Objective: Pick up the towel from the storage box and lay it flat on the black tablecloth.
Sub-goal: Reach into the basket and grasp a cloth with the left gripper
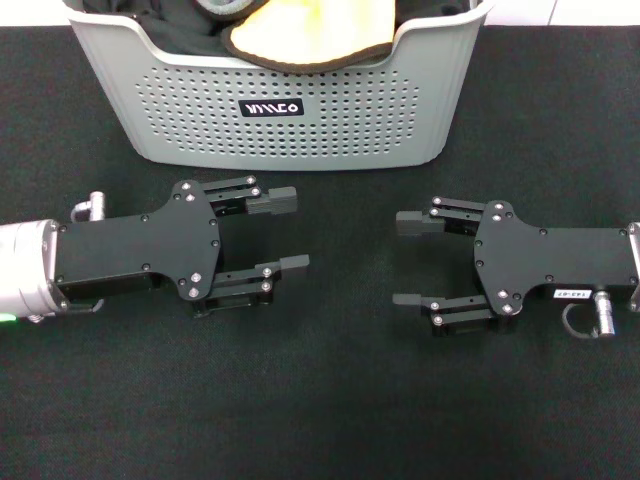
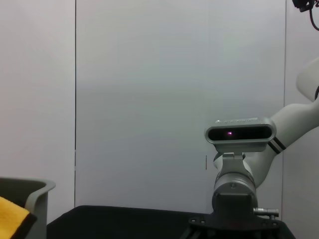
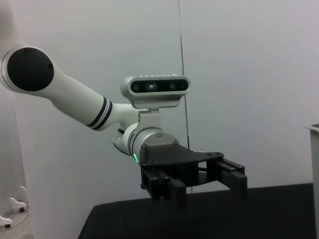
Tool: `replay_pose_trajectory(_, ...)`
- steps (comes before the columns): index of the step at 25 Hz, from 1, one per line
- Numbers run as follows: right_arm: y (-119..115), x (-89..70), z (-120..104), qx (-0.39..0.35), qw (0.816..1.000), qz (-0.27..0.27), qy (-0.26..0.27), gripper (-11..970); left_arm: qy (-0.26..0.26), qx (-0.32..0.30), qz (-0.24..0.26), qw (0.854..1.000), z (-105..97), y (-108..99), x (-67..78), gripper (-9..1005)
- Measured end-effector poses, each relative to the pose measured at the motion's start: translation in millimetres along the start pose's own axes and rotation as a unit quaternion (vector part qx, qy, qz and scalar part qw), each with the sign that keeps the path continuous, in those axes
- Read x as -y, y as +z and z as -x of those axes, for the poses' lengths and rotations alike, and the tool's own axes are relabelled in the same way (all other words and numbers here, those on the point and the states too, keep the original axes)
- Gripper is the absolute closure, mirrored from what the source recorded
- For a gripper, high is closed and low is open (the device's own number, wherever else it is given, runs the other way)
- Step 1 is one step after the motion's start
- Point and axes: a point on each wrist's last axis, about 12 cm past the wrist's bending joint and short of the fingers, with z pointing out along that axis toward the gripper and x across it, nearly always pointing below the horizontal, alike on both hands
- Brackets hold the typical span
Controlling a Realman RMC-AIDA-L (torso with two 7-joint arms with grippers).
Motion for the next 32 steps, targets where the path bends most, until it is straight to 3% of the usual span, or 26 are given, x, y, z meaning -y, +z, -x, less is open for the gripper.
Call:
replay_pose_trajectory(18, -3.4, -2.0, -2.4, -0.001, 1.000, -0.004, 0.001, 128, -0.006, 0.016, 0.018, 1.000, 1.4, 2.1, -1.8, 348)
replay_pose_trajectory(20, -5.0, -1.2, -2.9, -0.004, 1.000, -0.007, 0.001, 128, -0.020, 0.039, 0.031, 0.999, 12.2, 0.6, -8.5, 348)
replay_pose_trajectory(23, -6.3, 0.0, -3.6, -0.008, 1.000, -0.012, 0.001, 128, -0.028, 0.077, 0.047, 0.996, 47.5, -6.7, -25.9, 348)
replay_pose_trajectory(24, -6.3, 0.3, -3.9, -0.010, 1.000, -0.013, 0.001, 128, -0.011, 0.087, 0.047, 0.995, 71.1, -9.6, -33.5, 348)
replay_pose_trajectory(27, -6.0, -0.2, -7.7, -0.014, 1.000, -0.023, 0.005, 128, 0.033, 0.079, 0.055, 0.995, 105.4, -8.6, -43.8, 348)
replay_pose_trajectory(30, -8.0, -4.4, -14.0, -0.018, 0.999, -0.033, 0.011, 127, 0.072, 0.033, 0.126, 0.989, 147.6, -2.2, -67.6, 348)
replay_pose_trajectory(31, -8.6, -6.5, -16.2, -0.017, 0.999, -0.036, 0.014, 127, 0.077, 0.025, 0.136, 0.987, 152.2, -0.8, -70.9, 348)
replay_pose_trajectory(32, -9.3, -8.4, -18.5, -0.018, 0.999, -0.039, 0.016, 127, 0.088, 0.000, 0.177, 0.980, 164.8, 2.2, -82.8, 348)
